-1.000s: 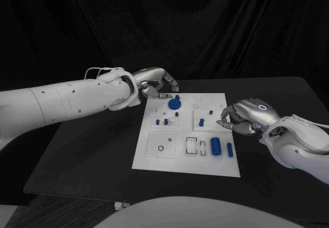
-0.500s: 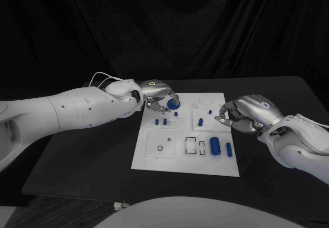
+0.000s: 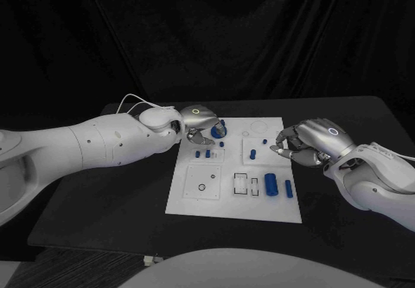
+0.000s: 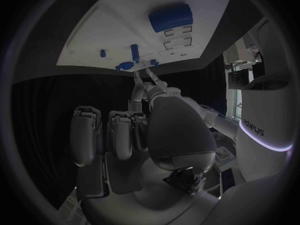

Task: Assemble the parts on the task board

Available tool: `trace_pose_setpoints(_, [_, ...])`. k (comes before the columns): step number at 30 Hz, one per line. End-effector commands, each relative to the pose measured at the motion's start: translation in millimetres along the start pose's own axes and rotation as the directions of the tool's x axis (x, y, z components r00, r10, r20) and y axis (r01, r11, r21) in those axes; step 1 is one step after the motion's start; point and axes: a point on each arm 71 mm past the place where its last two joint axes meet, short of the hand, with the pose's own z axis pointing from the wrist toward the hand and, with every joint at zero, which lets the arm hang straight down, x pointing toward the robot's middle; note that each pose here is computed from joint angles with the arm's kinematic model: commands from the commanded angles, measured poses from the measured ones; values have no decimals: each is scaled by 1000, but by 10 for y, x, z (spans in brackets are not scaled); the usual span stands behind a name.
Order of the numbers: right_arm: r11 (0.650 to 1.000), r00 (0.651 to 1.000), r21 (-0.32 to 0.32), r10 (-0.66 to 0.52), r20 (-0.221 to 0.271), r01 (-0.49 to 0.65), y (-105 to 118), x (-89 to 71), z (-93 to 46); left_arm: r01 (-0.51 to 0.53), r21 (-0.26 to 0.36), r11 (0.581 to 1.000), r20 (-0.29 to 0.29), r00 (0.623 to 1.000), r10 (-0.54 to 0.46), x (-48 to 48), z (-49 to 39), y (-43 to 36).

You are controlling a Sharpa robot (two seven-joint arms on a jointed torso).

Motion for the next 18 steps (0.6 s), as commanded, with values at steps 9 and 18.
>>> trace_pose_setpoints(9, [1000,1000,7,-2,-14,2,-2,28,10,-31,22,999,31,999,30,0,92,-58])
trace_pose_setpoints(18, [1000,1000,10,2,-18,-2,-8,46,10,-17,7,1000,-2,1000,17,94,160,-84])
